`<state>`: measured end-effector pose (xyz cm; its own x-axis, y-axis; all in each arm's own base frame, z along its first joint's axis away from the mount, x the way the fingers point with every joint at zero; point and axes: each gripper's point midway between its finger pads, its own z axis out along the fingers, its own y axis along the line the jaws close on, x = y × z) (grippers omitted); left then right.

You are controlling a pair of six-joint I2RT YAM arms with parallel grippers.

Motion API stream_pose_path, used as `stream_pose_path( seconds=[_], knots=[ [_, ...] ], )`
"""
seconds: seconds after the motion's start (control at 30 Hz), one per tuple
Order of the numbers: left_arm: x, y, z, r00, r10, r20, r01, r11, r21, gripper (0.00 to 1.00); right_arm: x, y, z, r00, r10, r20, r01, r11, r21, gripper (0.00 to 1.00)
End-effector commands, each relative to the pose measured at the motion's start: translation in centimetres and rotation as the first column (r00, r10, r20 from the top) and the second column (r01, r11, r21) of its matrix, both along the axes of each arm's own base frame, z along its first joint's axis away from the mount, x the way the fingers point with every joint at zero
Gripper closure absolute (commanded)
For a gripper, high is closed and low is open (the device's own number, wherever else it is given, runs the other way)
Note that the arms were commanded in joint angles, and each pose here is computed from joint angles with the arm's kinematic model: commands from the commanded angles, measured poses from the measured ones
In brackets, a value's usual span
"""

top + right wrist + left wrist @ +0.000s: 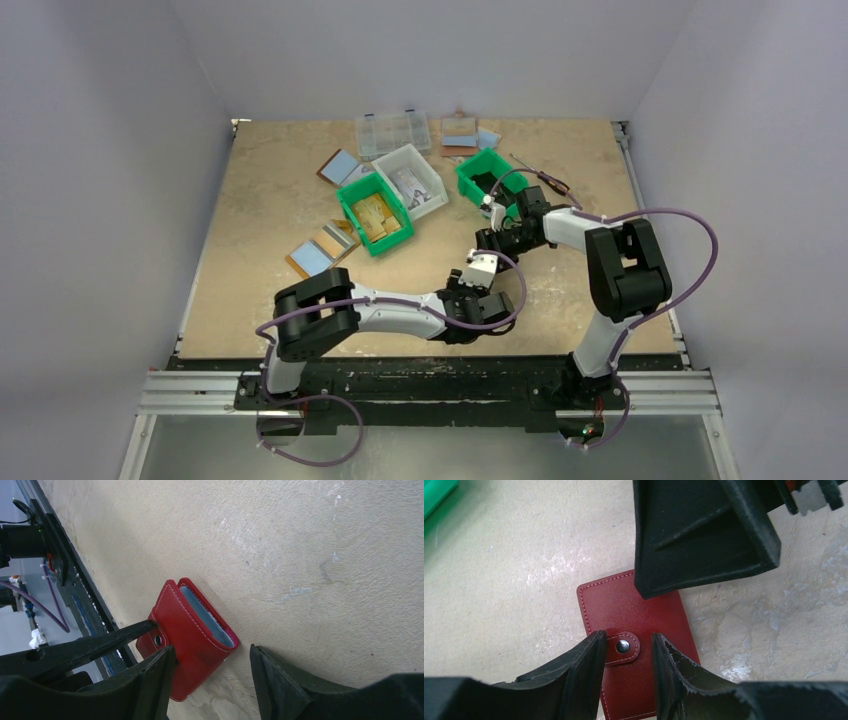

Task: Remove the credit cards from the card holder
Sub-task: Open the card holder at the center of the board.

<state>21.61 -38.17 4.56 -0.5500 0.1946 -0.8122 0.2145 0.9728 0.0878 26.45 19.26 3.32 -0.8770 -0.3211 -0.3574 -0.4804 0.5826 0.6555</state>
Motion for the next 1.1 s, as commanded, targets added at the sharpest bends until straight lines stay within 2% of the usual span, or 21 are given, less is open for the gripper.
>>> stream_pose_path(
  seconds=[0.0,0.2,0.53,1.07],
  knots=[
    [0.1,1.5,0.6,0.999,0.033,0.018,-0.034,0.998,0.046,0.59,0.4,0.1,-0.4,1.0,0.009,0.005,-0.009,1.0,-0.019,0.35],
    [0.1,1.9,0.5,0.999,0.035,0.021,-0.036,0.998,0.055,0.61,0.3,0.1,-0.5,1.0,0.009,0.001,-0.009,1.0,-0.019,0.36],
    [0.2,2.1,2.9,0.998,0.018,0.055,-0.015,0.999,-0.043,0.62,-0.9,1.5,-0.3,0.997,0.054,-0.05,-0.052,0.998,0.042,0.34],
    [0.6,2.6,1.5,0.999,0.012,0.029,-0.011,0.999,-0.033,0.61,-1.4,2.6,-1.9,0.994,0.007,-0.113,-0.003,0.999,0.033,0.37]
  ],
)
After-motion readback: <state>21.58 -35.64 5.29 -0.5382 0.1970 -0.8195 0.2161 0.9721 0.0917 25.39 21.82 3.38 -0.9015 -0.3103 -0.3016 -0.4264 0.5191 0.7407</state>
